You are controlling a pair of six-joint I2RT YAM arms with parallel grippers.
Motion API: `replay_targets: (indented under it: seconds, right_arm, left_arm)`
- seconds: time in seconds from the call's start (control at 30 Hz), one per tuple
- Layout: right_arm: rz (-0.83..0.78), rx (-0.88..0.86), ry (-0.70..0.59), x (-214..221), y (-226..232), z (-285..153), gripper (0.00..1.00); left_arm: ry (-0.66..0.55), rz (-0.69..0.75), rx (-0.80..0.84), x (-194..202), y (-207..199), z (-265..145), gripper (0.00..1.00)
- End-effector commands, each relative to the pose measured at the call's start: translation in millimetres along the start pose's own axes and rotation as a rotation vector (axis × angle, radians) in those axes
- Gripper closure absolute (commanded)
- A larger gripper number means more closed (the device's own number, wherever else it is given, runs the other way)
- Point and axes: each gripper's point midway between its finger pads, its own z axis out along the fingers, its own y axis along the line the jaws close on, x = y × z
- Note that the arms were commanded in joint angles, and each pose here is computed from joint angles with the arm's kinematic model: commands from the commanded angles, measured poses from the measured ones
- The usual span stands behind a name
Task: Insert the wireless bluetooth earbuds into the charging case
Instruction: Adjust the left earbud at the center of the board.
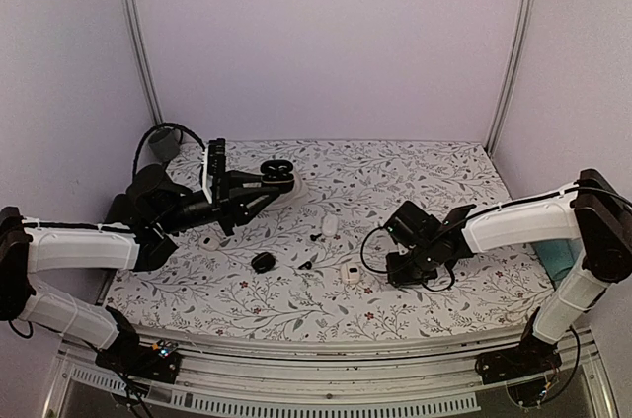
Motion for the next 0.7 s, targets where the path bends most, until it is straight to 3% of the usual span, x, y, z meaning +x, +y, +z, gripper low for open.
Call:
replay_targets:
  seconds: [0.0, 0.67]
  right_arm:
    - [0.010, 0.039, -0.008, -4.3, -1.3, -1.7, 0.74]
    - [0.020, 0.105, 0.012, -5.0, -0.8, -7.0, 0.75]
  left_arm:
    - [-0.037, 0.038, -0.010, -17.6, 1.2, -0.4, 1.00]
    - [-0.036, 0.034, -0.015, -17.0, 2.1, -0.4, 1.00]
